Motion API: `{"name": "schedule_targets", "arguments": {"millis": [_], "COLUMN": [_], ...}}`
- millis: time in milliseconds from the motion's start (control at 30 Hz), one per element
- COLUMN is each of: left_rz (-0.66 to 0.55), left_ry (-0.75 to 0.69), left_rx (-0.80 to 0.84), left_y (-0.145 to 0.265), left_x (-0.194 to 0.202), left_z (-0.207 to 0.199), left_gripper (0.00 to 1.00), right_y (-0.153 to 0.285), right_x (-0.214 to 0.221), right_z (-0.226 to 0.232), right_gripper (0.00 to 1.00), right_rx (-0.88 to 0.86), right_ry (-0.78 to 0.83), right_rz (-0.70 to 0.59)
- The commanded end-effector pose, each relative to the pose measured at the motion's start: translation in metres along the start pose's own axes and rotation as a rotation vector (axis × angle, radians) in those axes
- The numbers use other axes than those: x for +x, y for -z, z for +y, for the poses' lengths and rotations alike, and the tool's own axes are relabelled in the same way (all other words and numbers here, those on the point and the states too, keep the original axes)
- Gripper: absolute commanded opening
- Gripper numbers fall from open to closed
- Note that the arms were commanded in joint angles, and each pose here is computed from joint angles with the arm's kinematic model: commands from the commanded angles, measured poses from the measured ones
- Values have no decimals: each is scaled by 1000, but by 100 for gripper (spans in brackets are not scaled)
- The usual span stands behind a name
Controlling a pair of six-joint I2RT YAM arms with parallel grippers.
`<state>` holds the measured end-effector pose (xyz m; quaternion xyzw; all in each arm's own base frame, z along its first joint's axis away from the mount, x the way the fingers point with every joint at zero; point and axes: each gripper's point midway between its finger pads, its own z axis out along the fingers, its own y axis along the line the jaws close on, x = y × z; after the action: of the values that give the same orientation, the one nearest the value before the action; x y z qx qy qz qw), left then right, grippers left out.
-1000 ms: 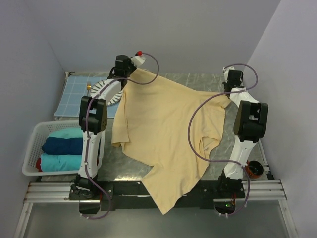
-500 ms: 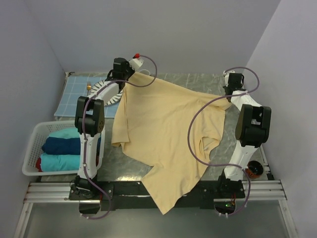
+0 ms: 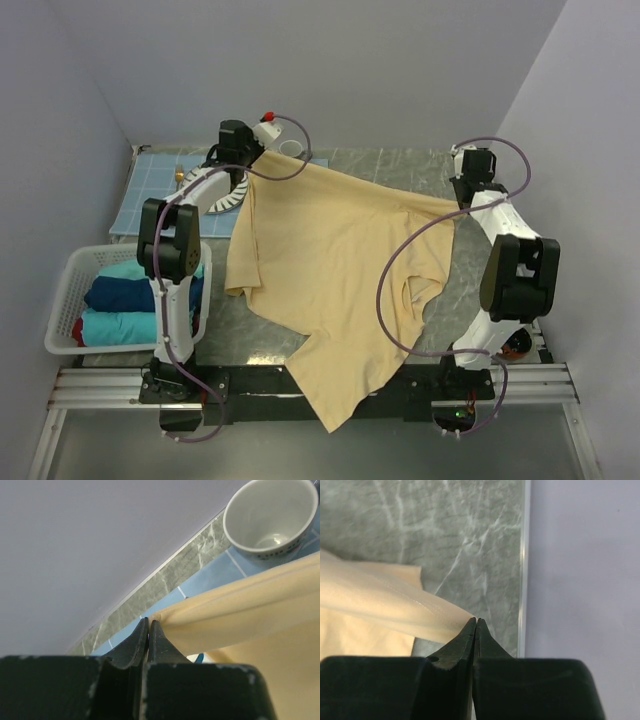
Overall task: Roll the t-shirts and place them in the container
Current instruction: Fold the T-shirt at the center of the board.
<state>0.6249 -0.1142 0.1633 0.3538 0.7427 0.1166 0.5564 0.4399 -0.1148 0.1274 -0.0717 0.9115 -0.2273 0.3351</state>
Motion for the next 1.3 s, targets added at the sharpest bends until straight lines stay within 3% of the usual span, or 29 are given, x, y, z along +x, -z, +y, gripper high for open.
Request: {"name": "schedule_targets", "arguments": {"millis": [0,333,1000,1267], "left_rz": [-44,-45,-72,-133], "left_ry": [1,-7,21,78], "left_rx": [-56,0,64,235], "left_y": [30,39,55,81], "left_x": [-22,-16,-23,-43], "left_z": [35,25,10,-8], "left_gripper": [1,1,1,1], "right_y": [32,79,117,131], "right_x": [1,12,30,35], "right_z": [18,54,3,-7], "right_gripper": [0,0,0,0], "right_rx": [-66,-144,7,35], "right_ry": [-29,35,86,84], "right_rz": [-5,-1,-23,-18]}}
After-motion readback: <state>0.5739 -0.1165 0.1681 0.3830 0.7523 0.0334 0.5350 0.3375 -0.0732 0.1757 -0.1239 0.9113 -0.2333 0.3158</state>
